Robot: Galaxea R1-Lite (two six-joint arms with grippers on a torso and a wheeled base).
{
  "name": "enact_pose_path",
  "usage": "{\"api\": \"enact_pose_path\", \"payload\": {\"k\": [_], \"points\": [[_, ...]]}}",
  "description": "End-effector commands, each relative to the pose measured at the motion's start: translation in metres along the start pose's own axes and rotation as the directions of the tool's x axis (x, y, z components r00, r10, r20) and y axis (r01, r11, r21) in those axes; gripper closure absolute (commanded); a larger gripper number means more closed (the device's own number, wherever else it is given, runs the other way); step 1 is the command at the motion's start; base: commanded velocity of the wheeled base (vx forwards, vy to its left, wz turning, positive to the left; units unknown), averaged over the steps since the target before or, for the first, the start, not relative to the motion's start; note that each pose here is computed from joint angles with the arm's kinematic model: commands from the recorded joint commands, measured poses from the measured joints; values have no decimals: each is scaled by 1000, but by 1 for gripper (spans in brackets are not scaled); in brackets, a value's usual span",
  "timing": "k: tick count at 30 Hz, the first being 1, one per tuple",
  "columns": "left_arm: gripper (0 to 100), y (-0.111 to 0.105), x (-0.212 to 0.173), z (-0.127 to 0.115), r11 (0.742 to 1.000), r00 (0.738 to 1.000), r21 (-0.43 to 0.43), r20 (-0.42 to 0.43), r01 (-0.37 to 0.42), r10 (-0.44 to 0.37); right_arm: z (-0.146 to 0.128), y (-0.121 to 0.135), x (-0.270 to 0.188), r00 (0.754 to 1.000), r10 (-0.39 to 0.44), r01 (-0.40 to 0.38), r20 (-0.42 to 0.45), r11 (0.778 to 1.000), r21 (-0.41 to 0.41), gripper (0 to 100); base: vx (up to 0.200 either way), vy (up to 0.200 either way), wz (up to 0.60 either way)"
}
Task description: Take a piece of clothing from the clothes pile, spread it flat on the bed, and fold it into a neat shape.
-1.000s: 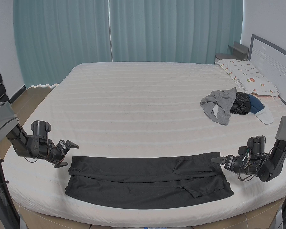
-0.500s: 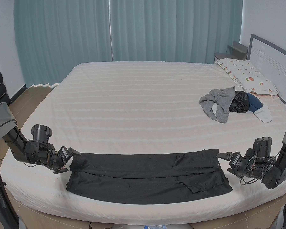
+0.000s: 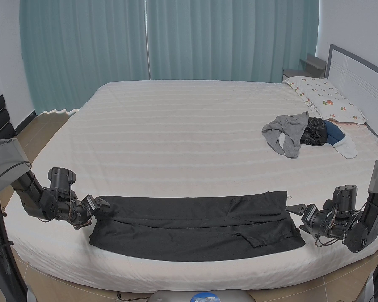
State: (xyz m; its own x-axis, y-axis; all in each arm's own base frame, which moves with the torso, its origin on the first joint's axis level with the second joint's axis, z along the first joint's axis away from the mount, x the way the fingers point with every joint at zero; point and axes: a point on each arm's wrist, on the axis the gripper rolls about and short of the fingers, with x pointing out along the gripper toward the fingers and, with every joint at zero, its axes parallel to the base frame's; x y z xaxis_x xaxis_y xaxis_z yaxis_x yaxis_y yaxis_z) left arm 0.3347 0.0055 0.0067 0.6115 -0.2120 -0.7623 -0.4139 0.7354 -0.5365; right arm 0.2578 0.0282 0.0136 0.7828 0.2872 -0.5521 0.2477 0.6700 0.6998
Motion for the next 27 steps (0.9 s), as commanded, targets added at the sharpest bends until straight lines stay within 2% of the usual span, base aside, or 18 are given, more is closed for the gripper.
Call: {"api": "enact_pose_path", "payload": {"k": [1, 8, 12, 21, 22, 27], "points": [[100, 2, 13, -3, 1000, 999, 13, 32, -13, 13, 1, 1, -1, 1000, 2, -2, 4, 1000, 0, 0, 0, 0, 0], [100, 4, 10, -1, 1000, 999, 6, 44, -21, 20, 0, 0, -4, 1000, 2, -2, 6, 1000, -2, 0, 0, 0, 0], [100, 8, 8, -5, 999, 998, 0, 44, -51, 51, -1, 0, -7, 1000, 14, -13, 16, 1000, -7, 0, 0, 0, 0], [100, 8, 7, -5, 999, 998, 3, 48, -49, 48, -2, 0, -8, 1000, 14, -14, 17, 1000, -10, 0, 0, 0, 0], [0, 8, 7, -5, 999, 998, 2, 49, -48, 47, -2, 0, -9, 1000, 15, -15, 19, 1000, -9, 0, 0, 0, 0], [0, 4, -1, -1, 1000, 997, -4, 67, -25, 25, -3, 0, -12, 1000, 13, -13, 18, 1000, -11, 0, 0, 0, 0]]}}
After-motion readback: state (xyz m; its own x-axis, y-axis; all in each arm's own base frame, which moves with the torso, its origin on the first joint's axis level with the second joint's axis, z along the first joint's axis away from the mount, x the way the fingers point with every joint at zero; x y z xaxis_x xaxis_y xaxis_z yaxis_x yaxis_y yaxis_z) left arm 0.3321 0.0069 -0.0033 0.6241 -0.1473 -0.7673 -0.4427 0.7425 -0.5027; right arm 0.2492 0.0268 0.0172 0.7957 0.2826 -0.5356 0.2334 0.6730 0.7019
